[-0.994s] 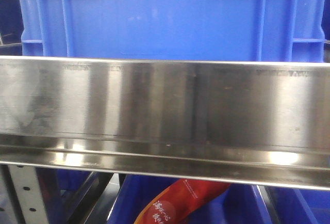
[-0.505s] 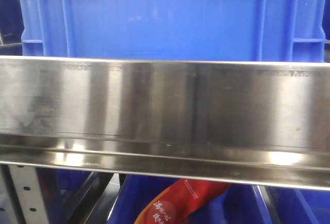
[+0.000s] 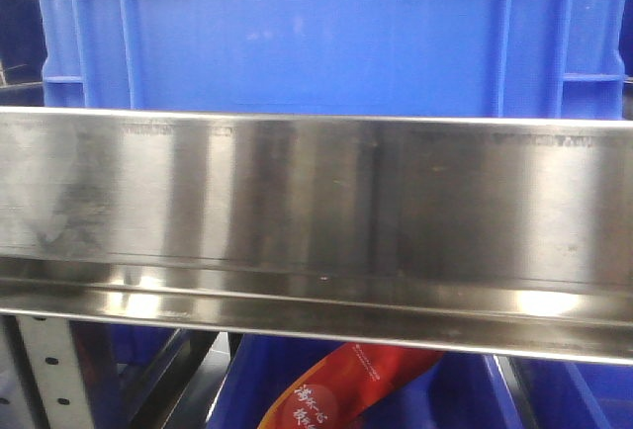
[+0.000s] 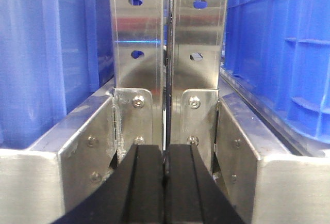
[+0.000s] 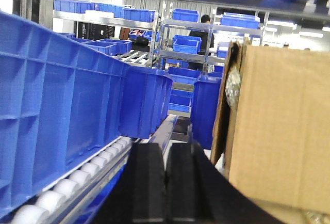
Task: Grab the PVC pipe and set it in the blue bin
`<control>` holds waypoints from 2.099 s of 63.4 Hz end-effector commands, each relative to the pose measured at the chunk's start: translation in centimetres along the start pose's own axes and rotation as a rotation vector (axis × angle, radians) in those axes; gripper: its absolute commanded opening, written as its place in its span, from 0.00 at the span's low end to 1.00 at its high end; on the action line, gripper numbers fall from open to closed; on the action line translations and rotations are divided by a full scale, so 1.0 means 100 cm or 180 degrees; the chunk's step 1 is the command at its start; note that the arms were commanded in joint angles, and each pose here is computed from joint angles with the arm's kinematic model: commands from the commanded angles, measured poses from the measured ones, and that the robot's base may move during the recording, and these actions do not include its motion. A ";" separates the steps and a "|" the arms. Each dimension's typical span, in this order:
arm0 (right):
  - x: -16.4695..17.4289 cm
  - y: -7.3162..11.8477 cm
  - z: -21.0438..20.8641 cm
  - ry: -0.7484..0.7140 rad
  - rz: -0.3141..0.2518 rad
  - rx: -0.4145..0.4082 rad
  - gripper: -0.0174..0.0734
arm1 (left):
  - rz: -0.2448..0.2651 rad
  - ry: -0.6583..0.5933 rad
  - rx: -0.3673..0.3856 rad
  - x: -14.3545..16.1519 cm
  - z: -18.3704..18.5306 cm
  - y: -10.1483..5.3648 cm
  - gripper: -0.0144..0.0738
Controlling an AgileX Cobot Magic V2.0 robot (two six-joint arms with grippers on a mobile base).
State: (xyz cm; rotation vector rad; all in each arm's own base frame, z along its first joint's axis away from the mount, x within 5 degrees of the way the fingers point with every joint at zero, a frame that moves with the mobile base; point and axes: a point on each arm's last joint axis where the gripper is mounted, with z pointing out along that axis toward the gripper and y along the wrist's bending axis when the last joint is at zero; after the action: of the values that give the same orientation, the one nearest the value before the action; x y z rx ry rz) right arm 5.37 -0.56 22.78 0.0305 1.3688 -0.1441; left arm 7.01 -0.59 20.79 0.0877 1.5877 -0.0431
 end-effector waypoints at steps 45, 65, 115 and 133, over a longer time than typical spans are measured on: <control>0.005 -0.001 0.000 0.0030 0.0573 0.0024 0.01 | -0.0016 -0.0084 -0.0012 -0.002 -0.001 0.000 0.04; 0.004 -0.001 0.000 -0.0006 0.0573 0.0028 0.01 | -0.0016 -0.0084 -0.0012 -0.002 -0.001 0.000 0.04; 0.004 -0.001 0.000 -0.0006 0.0573 0.0028 0.01 | -0.0016 -0.0084 -0.0012 -0.002 -0.001 0.000 0.04; 0.004 -0.001 0.000 -0.0006 0.0573 0.0028 0.01 | -0.0016 -0.0084 -0.0012 -0.002 -0.001 0.000 0.04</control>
State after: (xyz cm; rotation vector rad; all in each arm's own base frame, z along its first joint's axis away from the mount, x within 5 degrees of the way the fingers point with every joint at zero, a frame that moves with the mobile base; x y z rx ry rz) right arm 5.46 -0.67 22.23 0.1612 1.3820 0.0026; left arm 7.01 -0.59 20.79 0.0877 1.5877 -0.0431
